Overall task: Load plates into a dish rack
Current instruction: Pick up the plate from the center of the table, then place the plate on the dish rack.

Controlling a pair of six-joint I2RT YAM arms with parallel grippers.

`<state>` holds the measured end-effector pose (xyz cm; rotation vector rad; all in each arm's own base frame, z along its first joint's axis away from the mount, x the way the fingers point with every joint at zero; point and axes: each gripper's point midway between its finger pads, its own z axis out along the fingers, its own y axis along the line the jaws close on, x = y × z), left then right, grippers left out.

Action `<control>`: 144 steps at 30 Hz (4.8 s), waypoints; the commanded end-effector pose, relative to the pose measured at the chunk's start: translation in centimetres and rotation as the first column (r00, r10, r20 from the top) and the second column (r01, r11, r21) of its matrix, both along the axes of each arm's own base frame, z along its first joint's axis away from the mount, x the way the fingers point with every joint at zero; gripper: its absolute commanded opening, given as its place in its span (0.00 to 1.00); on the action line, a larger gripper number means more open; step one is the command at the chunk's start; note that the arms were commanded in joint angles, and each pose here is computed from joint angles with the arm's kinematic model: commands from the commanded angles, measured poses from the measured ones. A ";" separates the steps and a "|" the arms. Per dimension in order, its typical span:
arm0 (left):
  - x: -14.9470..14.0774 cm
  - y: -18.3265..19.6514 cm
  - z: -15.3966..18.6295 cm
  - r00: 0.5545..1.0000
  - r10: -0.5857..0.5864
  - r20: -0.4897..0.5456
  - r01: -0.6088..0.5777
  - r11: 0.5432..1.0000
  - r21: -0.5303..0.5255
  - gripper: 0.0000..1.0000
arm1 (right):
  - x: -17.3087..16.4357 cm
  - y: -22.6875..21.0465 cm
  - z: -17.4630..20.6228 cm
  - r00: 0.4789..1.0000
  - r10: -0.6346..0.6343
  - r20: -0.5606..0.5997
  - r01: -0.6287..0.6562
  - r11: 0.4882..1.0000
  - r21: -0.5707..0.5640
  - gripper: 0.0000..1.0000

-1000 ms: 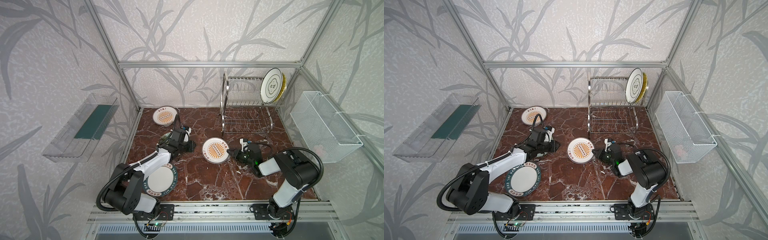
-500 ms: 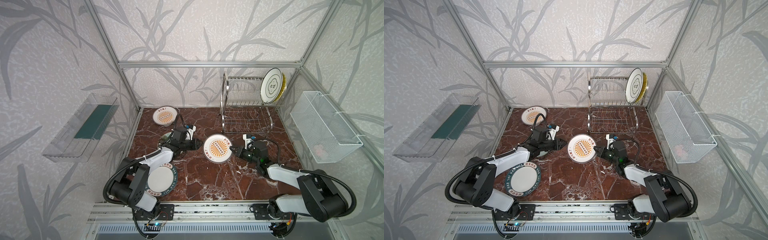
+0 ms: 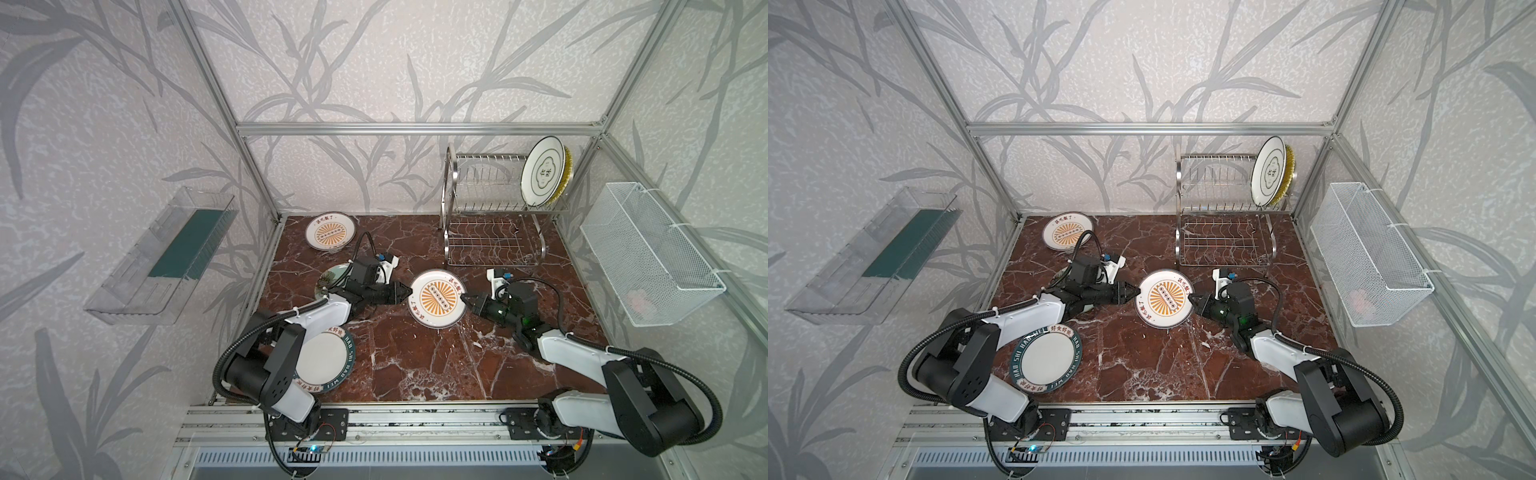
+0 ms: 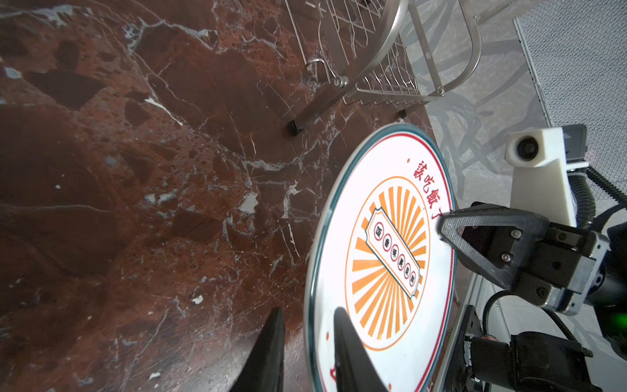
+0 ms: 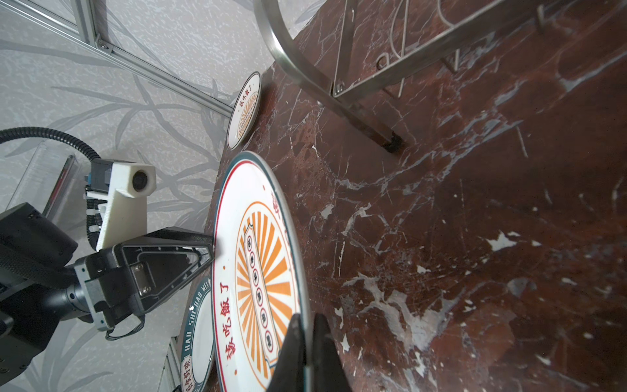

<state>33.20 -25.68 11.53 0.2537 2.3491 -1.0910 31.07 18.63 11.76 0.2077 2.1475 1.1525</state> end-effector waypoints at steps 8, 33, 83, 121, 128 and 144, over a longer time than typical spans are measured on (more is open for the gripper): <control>-1.1 -2.3 2.0 0.993 -0.108 0.039 0.111 0.990 -0.082 0.24 | 1.0 0.5 3.5 0.993 -0.001 0.117 -0.008 0.997 0.076 0.00; -1.3 -2.7 4.6 0.988 -0.119 0.099 0.134 0.979 -0.156 0.00 | 0.8 1.2 4.3 0.987 0.025 0.159 -0.046 0.991 0.127 0.20; -1.9 0.7 7.9 0.974 -0.022 0.228 0.025 1.000 -0.012 0.17 | 0.8 3.7 7.4 0.956 0.089 0.279 -0.149 0.968 0.204 0.00; -1.9 6.6 12.4 0.921 0.077 0.382 -0.182 0.952 0.247 0.26 | 2.7 -5.6 25.3 0.834 0.001 0.552 0.131 0.971 -0.199 0.00; -0.9 7.0 14.8 0.909 0.104 0.403 -0.221 0.941 0.257 0.26 | 3.3 -7.4 30.0 0.788 -0.024 0.615 0.246 0.929 -0.278 0.00; -0.1 5.8 21.3 0.911 0.043 0.411 -0.154 0.958 0.243 0.26 | 6.3 -11.3 37.2 0.688 -0.153 0.709 0.496 0.812 -0.306 0.00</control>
